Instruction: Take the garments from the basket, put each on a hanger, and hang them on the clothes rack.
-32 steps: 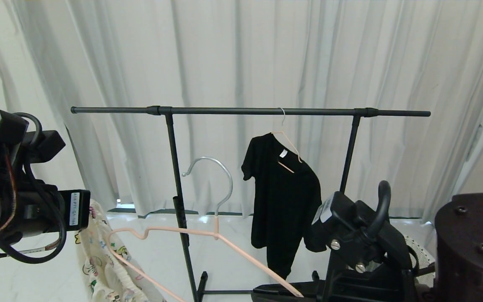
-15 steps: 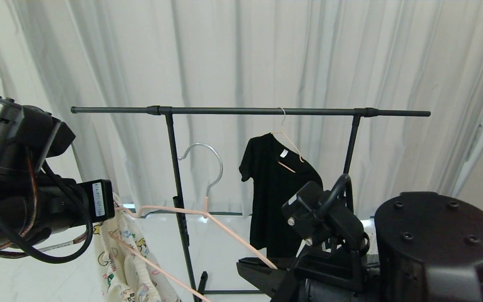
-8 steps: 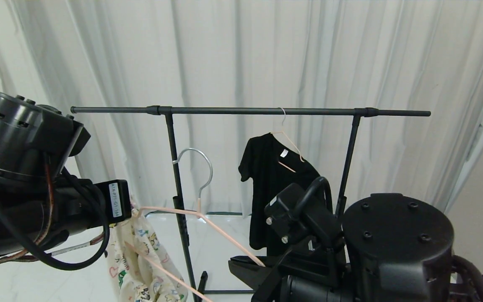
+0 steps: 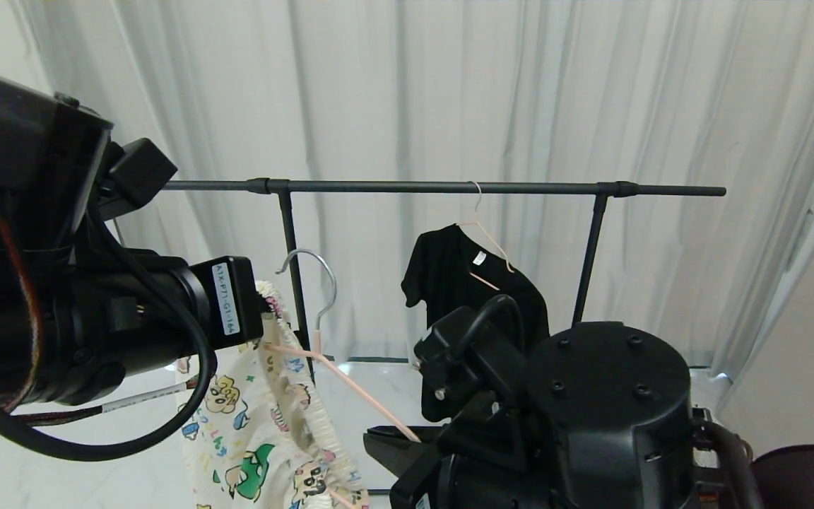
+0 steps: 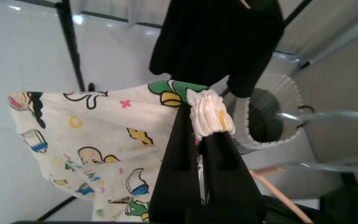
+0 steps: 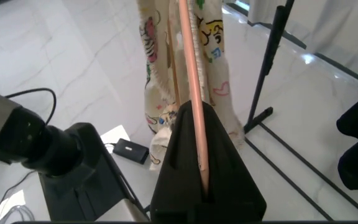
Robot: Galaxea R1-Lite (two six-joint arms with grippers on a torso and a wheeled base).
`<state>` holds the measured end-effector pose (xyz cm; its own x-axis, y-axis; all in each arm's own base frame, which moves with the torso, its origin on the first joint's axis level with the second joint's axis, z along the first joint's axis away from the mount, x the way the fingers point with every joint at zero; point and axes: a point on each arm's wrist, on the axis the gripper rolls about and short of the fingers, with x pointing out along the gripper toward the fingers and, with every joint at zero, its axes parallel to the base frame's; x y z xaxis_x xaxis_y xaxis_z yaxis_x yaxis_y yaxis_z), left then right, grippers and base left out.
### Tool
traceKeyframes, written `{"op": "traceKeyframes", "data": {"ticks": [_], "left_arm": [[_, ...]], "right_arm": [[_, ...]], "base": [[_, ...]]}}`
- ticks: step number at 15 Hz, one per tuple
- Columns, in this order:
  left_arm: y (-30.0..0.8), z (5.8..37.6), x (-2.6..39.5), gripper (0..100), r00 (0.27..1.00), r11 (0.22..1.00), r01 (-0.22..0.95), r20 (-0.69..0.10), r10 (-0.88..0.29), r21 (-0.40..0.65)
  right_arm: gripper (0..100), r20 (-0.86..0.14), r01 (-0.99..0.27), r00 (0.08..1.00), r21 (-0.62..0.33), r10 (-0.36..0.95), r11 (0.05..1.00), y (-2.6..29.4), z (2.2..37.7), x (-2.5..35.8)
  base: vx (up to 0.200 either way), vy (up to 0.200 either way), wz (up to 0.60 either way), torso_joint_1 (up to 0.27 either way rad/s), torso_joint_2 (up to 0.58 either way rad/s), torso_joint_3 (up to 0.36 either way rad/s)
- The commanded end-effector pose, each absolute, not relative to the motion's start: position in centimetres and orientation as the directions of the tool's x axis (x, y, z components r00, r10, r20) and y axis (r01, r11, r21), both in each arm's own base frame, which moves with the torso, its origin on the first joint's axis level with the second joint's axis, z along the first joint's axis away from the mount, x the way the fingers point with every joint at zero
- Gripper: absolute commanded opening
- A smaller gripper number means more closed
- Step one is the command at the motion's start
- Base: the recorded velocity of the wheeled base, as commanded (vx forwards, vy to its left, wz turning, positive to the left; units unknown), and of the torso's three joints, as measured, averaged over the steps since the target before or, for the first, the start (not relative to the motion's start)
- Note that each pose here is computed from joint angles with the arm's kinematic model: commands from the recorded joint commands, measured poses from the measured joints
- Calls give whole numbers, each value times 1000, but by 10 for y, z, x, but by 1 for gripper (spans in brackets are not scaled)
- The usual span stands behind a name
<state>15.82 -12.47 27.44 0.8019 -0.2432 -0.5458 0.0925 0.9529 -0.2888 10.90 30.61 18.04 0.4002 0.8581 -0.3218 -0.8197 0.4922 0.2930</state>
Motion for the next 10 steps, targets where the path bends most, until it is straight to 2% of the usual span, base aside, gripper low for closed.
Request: {"op": "traceKeyframes", "data": {"ticks": [1, 7, 10], "left_arm": [[-129, 280, 154, 0, 804, 946, 123, -529, -272, -300], [-141, 284, 147, 0, 789, 934, 188, -519, -328, -304], [-136, 284, 151, 0, 800, 940, 163, -518, -304, -300]], "right_arm": [[0, -324, -816, 397, 303, 859, 492, 317, 177, 111], [0, -321, -799, 427, 305, 845, 519, 326, 175, 116], [0, -283, -748, 495, 343, 821, 569, 324, 176, 117]], "base": [[0, 0, 0, 0, 0, 0], [0, 0, 0, 0, 0, 0], [0, 0, 0, 0, 0, 0]]}}
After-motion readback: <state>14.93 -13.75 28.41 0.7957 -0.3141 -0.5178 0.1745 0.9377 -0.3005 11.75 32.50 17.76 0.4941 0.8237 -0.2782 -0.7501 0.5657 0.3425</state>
